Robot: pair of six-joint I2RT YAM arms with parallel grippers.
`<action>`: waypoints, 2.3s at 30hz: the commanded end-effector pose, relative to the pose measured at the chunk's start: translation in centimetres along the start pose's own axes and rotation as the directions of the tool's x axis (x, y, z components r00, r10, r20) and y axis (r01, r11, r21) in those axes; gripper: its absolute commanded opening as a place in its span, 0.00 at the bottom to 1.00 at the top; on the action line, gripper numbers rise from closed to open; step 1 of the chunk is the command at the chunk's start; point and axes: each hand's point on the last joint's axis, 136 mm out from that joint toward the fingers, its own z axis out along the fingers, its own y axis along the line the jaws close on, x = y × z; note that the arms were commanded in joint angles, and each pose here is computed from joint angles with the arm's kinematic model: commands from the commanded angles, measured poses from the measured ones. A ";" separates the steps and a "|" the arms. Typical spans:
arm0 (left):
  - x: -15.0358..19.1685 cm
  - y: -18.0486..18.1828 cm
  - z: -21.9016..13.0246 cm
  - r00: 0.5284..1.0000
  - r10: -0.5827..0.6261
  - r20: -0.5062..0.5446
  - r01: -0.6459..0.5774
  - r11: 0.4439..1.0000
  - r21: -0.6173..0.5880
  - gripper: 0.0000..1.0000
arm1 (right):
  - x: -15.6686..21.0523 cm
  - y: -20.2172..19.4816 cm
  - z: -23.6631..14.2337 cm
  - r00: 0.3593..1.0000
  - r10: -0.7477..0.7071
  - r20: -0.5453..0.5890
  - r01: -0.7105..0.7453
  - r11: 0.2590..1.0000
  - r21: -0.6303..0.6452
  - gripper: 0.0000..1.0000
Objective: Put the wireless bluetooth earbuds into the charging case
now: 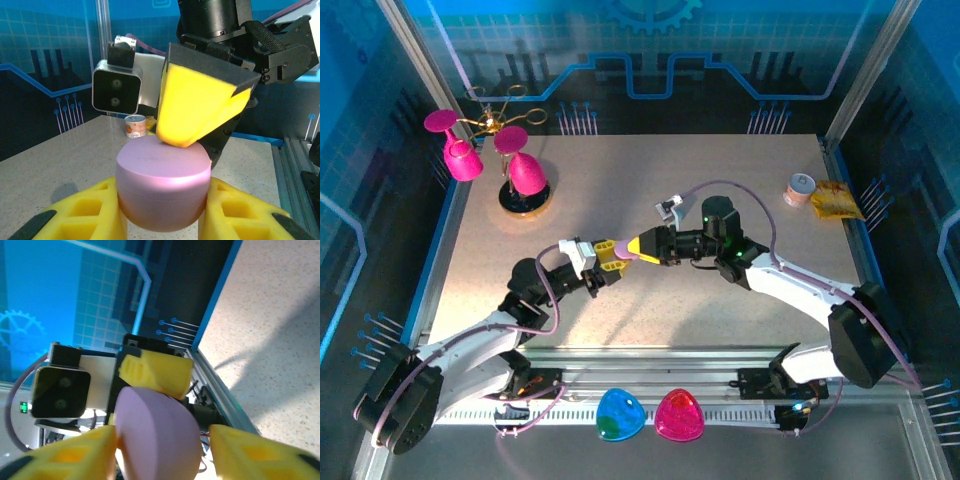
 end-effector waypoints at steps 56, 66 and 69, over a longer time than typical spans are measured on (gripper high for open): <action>2.4 2.9 -1.7 0.988 0.021 -0.150 -0.052 0.977 -0.205 0.99 | 1.1 -24.6 -10.2 0.982 -0.012 0.189 -0.144 0.602 0.785 0.63; 4.2 11.6 -6.7 0.954 -0.059 -0.292 -0.153 0.744 -0.651 0.99 | -4.4 -18.6 -17.7 0.881 -0.463 0.100 0.078 0.350 0.934 1.00; 5.9 14.0 -9.1 0.928 -0.120 -0.354 -0.197 0.648 -0.736 0.99 | -6.4 -17.3 -21.3 0.806 -0.590 0.051 0.096 0.214 0.972 1.00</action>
